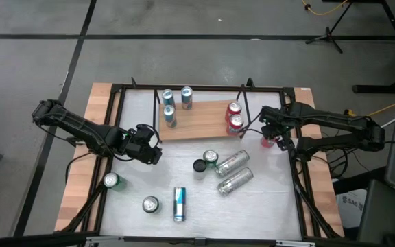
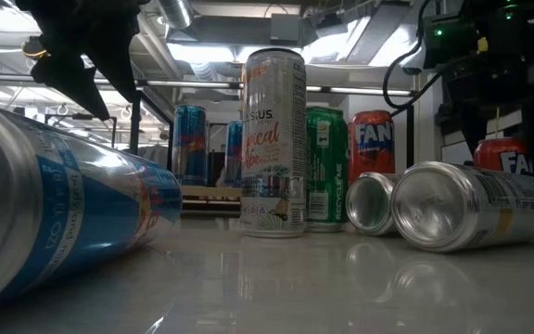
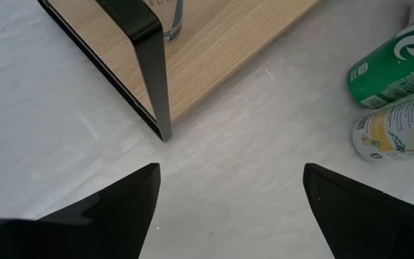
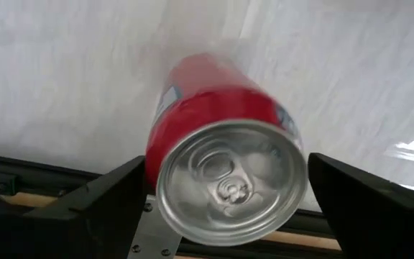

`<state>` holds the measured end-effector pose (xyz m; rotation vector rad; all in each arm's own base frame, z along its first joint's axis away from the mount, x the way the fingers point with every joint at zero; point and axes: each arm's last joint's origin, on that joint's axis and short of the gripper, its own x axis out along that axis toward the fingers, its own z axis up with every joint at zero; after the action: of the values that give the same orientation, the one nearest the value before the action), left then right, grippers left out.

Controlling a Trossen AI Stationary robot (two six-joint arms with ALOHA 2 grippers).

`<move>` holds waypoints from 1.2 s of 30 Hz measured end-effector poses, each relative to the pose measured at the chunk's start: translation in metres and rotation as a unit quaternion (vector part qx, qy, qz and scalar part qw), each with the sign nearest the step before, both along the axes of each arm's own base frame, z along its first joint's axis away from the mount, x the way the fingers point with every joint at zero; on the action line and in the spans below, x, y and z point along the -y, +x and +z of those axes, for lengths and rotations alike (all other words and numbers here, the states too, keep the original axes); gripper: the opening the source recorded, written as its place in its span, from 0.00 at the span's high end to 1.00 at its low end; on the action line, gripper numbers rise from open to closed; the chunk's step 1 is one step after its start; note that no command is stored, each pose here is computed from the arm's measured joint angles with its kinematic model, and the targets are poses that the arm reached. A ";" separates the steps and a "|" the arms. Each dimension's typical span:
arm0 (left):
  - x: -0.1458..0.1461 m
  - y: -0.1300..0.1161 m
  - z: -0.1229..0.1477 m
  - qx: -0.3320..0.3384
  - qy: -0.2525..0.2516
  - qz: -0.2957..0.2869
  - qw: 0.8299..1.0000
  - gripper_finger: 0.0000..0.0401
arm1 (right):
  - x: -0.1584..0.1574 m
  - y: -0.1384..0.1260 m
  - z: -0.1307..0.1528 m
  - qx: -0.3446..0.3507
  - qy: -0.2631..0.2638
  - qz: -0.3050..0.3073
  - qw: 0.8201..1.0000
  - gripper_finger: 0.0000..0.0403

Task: Sort soda cans
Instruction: Put the orange soda can on the shelf and align with the other orange soda cans

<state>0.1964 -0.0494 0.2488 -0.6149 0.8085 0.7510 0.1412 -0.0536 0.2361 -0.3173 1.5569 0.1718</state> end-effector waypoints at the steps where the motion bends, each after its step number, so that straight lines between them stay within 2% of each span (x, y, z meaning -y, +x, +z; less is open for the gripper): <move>1: 0.000 0.000 0.000 0.000 0.000 0.000 1.000 0.16 | 0.000 0.000 0.000 0.000 0.000 0.002 1.000 0.09; 10: 0.000 0.000 0.000 0.000 0.000 0.000 1.000 0.16 | 0.000 0.000 0.000 -0.006 0.001 0.066 0.998 0.09; 25: 0.000 0.000 0.000 0.000 0.000 0.000 1.000 0.16 | -0.001 0.000 0.000 0.000 0.022 0.079 0.997 0.10; 36: 0.000 0.000 0.000 0.000 0.000 0.000 1.000 0.16 | -0.001 0.000 0.001 0.002 0.022 0.061 0.998 0.28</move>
<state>0.1964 -0.0494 0.2488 -0.6153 0.8084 0.7512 0.1413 -0.0522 0.2366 -0.3773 1.5279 0.2992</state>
